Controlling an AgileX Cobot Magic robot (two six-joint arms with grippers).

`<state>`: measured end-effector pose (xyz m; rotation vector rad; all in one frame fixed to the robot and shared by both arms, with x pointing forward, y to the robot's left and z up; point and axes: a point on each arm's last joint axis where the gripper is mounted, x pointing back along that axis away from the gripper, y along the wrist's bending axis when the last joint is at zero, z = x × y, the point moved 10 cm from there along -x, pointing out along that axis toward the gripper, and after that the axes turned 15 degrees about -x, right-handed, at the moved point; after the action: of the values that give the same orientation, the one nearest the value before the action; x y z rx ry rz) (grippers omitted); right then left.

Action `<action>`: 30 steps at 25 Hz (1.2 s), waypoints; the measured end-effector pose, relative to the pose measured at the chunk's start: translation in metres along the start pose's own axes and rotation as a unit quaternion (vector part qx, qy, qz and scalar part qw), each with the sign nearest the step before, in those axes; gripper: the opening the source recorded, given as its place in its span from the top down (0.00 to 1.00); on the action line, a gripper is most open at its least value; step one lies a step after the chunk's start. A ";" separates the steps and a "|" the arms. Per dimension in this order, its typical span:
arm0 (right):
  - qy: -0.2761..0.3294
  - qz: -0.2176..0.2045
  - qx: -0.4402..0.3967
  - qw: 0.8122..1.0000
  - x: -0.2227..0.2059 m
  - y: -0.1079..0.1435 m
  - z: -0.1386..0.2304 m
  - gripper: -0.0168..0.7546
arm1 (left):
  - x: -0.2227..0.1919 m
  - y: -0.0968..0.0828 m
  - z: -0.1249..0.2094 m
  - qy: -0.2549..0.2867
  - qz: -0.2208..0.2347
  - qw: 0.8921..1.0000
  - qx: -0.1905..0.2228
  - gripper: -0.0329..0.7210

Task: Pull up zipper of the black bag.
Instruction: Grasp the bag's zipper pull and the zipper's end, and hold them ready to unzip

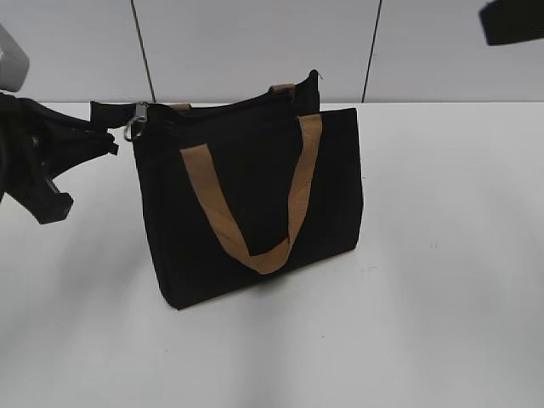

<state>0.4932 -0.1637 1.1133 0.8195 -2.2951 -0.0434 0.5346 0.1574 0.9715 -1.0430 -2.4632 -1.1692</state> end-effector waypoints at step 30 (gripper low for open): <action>0.055 -0.116 0.247 0.960 -0.188 0.076 -0.004 0.50 | 0.003 0.005 0.002 0.009 -0.013 1.000 -0.002 0.92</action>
<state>0.5599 0.0045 1.0225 1.3064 -2.1175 0.4773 0.5360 0.1626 0.9745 -1.0013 -2.4685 -1.1859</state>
